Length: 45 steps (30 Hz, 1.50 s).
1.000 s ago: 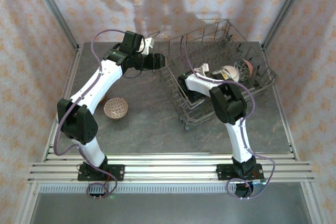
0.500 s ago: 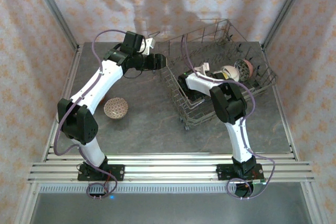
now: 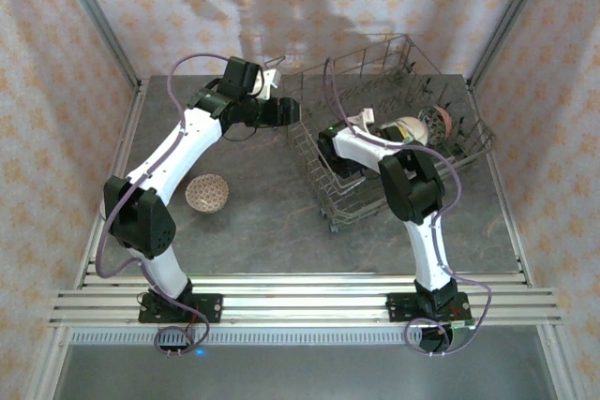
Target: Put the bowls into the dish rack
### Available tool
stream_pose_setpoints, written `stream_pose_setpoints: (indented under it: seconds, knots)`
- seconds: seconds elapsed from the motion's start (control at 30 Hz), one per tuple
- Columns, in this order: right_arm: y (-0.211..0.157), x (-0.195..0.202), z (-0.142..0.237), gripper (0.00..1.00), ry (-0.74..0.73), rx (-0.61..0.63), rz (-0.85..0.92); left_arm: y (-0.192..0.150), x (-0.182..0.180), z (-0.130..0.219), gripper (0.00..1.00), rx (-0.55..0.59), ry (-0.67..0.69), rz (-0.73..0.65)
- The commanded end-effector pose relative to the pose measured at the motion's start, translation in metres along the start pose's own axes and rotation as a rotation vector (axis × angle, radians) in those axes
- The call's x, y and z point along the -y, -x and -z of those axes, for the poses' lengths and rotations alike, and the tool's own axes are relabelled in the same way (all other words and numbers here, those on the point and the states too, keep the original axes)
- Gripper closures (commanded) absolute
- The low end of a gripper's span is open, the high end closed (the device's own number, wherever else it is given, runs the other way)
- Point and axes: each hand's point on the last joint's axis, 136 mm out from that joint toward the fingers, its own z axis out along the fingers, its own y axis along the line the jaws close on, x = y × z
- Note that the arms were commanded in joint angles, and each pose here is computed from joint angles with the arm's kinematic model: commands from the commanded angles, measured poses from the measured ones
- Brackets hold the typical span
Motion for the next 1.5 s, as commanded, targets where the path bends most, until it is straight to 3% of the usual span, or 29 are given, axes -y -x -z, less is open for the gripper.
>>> stream_pose_setpoints:
  seconds: [0.0, 0.13, 0.47, 0.97, 1.47]
  knots:
    - [0.009, 0.032, 0.003, 0.71, 0.013, 0.001, 0.01, -0.002, 0.002, -0.002, 0.32, 0.004, 0.01, -0.009]
    - [0.0, 0.013, 0.003, 0.7, 0.159, -0.059, -0.064, -0.004, 0.003, -0.001, 0.32, 0.002, 0.012, -0.01]
    - [-0.002, -0.002, -0.007, 0.79, 0.217, -0.101, -0.018, -0.007, 0.001, 0.002, 0.32, 0.013, 0.021, -0.001]
    - [-0.012, 0.014, -0.009, 1.0, 0.192, -0.145, -0.071, -0.006, 0.005, 0.004, 0.32, 0.011, 0.01, -0.008]
    - [-0.019, 0.033, -0.009, 1.0, 0.132, -0.201, -0.219, -0.009, 0.005, 0.002, 0.32, -0.002, 0.004, -0.011]
